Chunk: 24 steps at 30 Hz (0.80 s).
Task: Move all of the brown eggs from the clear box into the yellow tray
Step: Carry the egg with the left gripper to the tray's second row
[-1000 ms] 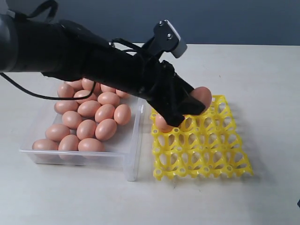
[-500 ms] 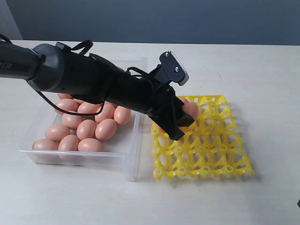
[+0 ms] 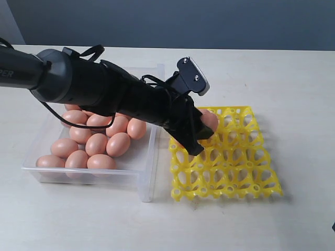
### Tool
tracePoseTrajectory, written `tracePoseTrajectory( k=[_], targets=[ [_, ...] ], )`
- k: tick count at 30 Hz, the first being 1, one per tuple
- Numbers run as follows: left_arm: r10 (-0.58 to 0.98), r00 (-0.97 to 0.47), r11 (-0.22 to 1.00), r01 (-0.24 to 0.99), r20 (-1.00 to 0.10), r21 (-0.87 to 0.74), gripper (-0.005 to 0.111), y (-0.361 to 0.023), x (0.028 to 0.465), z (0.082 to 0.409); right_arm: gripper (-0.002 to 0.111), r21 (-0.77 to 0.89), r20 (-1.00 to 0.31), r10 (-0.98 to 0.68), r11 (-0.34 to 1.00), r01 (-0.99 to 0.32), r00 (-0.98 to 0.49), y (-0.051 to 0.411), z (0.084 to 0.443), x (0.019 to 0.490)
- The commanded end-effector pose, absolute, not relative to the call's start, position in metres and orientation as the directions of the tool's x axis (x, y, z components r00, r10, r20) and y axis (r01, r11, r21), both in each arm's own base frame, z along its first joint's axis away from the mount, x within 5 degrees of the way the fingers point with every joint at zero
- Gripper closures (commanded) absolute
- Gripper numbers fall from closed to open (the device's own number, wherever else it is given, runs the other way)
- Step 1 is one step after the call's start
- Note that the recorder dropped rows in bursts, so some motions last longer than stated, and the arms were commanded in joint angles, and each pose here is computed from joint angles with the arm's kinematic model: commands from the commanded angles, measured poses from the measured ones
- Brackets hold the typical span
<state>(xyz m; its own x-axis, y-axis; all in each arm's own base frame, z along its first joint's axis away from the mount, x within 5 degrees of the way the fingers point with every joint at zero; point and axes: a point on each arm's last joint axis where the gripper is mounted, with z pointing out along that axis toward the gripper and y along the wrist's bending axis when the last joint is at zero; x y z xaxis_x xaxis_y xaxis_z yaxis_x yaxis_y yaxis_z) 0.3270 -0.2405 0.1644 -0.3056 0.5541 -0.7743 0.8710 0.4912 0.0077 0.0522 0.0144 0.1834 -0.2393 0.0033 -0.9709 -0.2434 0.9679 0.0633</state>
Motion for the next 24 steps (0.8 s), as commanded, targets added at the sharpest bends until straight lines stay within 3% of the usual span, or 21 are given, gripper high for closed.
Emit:
tracePoseTrajectory(
  k=[1,7,13,17,20,24],
  targets=[
    [0.550,-0.311,0.489,0.873,-0.775,-0.003,0.051,-0.243,0.324,0.164,0.107,0.061,-0.974,0.005,0.968,-0.245,-0.224,0.014,0.186,0.052],
    [0.550,-0.311,0.489,0.873,-0.775,-0.003,0.041,-0.243,0.324,0.164,0.107,0.061,-0.974,0.005,0.968,-0.245,-0.224,0.014,0.186,0.052],
    [0.487,-0.301,0.516,0.856,-0.820,-0.008,0.044,-0.242,0.323,0.191,0.107,0.061,-0.974,0.005,0.968,-0.245,-0.224,0.014,0.186,0.052],
    [0.450,-0.255,0.509,0.861,-0.856,0.011,0.067,-0.241,0.318,0.218,0.107,0.061,-0.974,0.005,0.968,-0.245,-0.224,0.014,0.186,0.052],
    [0.431,-0.224,0.502,0.865,-0.874,0.026,0.106,-0.241,0.312,0.236,0.107,0.061,-0.974,0.005,0.968,-0.245,-0.224,0.014,0.186,0.052],
    [0.495,-0.259,0.465,0.885,-0.829,0.001,0.106,-0.249,0.306,0.244,0.107,0.061,-0.974,0.005,0.968,-0.245,-0.224,0.014,0.186,0.052]
  ],
)
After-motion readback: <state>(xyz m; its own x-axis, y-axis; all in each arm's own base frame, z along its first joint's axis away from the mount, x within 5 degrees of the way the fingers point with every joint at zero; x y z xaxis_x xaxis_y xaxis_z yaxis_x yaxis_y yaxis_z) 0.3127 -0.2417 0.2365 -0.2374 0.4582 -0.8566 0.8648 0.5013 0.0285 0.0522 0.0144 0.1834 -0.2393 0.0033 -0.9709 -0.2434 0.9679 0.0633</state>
